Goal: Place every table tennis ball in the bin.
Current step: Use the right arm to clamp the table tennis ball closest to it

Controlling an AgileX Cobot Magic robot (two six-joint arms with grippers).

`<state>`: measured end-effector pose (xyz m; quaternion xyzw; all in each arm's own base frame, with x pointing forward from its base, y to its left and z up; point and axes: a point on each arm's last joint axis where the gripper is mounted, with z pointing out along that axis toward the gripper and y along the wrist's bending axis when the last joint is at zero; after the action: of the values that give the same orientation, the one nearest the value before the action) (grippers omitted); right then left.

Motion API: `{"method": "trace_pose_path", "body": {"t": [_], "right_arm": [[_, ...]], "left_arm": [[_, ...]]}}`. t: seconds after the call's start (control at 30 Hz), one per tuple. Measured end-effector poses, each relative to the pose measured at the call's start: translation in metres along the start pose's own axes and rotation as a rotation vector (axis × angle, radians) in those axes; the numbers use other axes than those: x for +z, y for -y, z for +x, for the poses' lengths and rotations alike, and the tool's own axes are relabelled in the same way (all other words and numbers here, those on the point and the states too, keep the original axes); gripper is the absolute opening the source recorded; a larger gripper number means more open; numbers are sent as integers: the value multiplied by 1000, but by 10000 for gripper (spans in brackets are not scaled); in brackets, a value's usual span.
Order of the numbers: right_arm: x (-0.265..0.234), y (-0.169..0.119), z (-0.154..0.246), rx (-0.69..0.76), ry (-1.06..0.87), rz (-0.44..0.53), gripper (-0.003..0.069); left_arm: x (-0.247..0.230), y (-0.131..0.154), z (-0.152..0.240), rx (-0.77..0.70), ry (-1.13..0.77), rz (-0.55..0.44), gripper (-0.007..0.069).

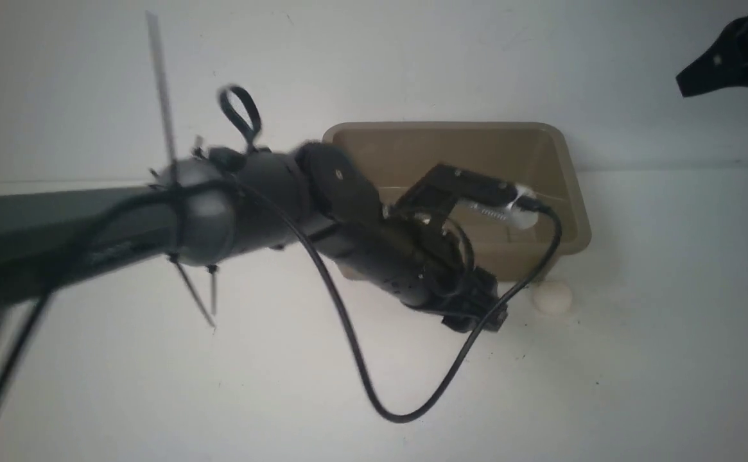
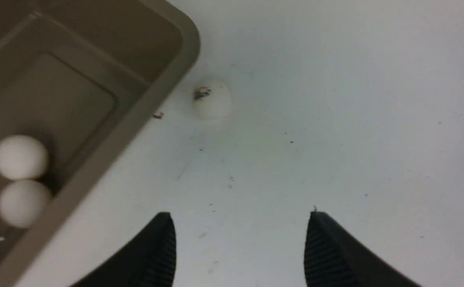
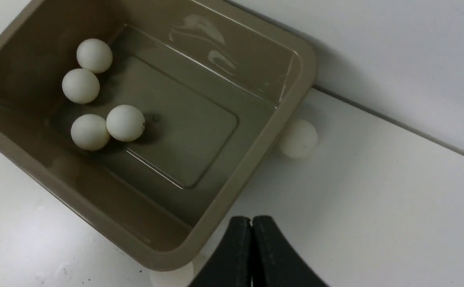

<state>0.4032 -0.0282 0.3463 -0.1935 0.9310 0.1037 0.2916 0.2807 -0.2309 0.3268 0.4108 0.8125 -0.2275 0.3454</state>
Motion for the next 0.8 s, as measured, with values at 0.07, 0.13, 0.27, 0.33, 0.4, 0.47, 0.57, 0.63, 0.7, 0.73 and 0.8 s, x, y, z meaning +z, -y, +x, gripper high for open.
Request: {"method": "trace_pose_path", "body": {"t": [0.07,0.13,0.27,0.33,0.4,0.47,0.57,0.63,0.7,0.73,0.8], "right_arm": [[2,1,3,20,-18,11,-16],[7,-1,11,50,-45,-6,-16],[25,-6,35,124,-123,-59,-7],[42,-14,55,150,-197,-104,9],[57,-25,72,154,-260,-152,50],[69,-41,81,141,-298,-203,112],[79,-66,83,95,-331,-253,258],[83,-78,82,59,-353,-255,344],[85,-84,82,39,-369,-248,394],[87,-91,81,17,-383,-242,430],[91,-99,81,-21,-405,-202,496]], "left_arm": [[-17,-1,-1,10,-15,-68,396],[-32,-6,1,-6,-40,-135,396],[-60,-19,6,-33,-76,-260,396],[-73,-22,6,-36,-63,-294,396],[-85,-21,5,-29,-44,-312,396],[-92,-19,4,-28,-31,-318,396],[-96,-19,4,-28,-26,-321,396],[-96,-19,4,-27,-30,-321,396],[-95,-19,5,-24,-35,-319,396],[-95,-18,5,-22,-38,-318,396],[-95,-18,6,-17,-51,-315,396]]}}
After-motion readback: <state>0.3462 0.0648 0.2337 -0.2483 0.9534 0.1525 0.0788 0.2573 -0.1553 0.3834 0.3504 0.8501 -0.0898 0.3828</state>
